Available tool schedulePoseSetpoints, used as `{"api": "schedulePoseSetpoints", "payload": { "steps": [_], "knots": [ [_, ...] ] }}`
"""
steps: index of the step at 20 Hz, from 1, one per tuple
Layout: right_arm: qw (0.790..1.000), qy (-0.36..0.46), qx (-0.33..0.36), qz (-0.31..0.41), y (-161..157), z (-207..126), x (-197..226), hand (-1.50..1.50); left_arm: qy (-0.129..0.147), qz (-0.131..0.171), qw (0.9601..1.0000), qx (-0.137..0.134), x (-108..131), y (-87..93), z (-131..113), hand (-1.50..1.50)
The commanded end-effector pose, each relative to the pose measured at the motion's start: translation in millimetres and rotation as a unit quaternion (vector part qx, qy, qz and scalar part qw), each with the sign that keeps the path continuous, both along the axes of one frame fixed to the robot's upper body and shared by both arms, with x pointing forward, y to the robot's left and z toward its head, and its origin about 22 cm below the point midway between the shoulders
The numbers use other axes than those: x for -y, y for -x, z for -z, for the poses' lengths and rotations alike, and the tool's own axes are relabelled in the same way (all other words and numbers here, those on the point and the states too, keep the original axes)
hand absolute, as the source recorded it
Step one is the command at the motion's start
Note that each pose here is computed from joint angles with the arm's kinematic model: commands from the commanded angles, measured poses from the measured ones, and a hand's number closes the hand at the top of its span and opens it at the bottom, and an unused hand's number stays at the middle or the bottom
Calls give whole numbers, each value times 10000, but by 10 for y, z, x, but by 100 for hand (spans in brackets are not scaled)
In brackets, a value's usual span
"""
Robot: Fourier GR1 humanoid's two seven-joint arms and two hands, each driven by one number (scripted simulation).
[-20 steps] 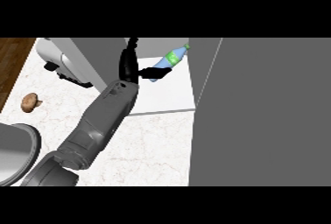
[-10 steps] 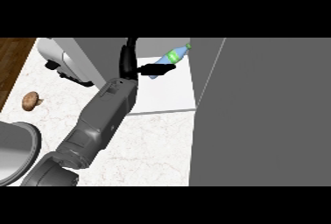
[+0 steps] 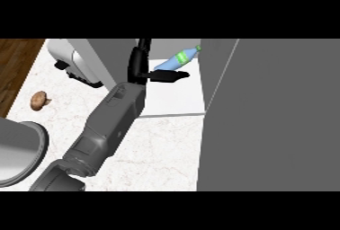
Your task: Pick up the bottled water, place it into the cabinet and close the cabinet
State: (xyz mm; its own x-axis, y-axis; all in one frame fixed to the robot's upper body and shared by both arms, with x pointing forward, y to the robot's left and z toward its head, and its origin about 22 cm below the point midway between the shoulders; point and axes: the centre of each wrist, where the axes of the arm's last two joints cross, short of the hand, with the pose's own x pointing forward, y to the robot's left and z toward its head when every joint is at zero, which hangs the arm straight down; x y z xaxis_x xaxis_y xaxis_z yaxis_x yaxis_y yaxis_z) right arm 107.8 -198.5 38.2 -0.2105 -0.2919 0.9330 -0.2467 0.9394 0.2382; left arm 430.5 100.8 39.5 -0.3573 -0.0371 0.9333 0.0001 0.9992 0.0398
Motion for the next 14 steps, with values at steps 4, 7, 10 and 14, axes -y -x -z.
{"api": "schedulePoseSetpoints", "payload": {
  "steps": [4,7,10,14],
  "knots": [
    [9998,-3,-113,139,80,55,-24,-150,386,85,9992,53,-436,137,304,-150],
    [9997,14,-117,193,102,-31,-46,-150,440,221,9987,145,-385,108,171,-150],
    [9995,-60,-205,220,113,-9,-32,-150,618,499,9968,4,-259,245,315,-150],
    [9997,12,-182,189,98,-109,-105,-150,942,746,9927,-92,-229,349,284,-150]
  ]
}}
